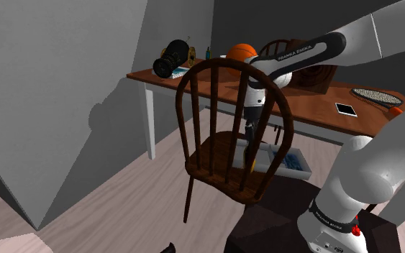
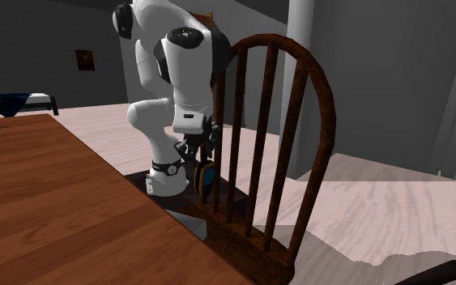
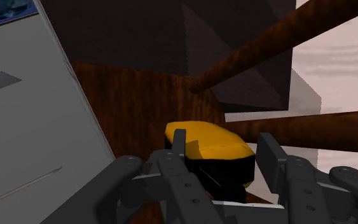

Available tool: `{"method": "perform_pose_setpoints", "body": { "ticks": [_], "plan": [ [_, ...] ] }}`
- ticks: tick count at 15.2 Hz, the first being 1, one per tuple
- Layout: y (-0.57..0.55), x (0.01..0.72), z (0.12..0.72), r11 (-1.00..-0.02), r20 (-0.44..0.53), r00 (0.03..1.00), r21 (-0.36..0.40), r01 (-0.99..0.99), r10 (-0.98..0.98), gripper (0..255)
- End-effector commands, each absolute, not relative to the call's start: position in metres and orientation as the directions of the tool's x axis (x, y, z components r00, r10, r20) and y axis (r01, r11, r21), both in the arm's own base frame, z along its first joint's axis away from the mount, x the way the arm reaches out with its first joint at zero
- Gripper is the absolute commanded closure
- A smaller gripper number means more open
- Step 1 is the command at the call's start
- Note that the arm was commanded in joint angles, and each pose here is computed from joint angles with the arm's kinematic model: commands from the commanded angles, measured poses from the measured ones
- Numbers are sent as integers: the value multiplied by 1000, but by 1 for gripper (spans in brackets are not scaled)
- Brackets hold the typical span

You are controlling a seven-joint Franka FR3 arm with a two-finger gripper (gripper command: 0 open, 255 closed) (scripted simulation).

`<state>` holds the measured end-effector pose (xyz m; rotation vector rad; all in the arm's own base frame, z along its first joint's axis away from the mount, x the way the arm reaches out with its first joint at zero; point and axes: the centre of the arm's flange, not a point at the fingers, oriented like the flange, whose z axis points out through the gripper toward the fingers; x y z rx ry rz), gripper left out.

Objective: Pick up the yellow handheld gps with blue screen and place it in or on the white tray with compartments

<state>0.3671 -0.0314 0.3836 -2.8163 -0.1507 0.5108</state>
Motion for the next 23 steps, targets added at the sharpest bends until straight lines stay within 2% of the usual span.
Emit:
{"method": "perform_pose_setpoints", "body": {
  "ticks": [1,8,23],
  "plan": [
    [-32,368,394,-957,-330,932,-286,53,150,255],
    [-32,368,428,-957,-330,932,-286,53,150,255],
    [-222,339,473,-957,-330,932,-286,53,150,255]
  ]
}}
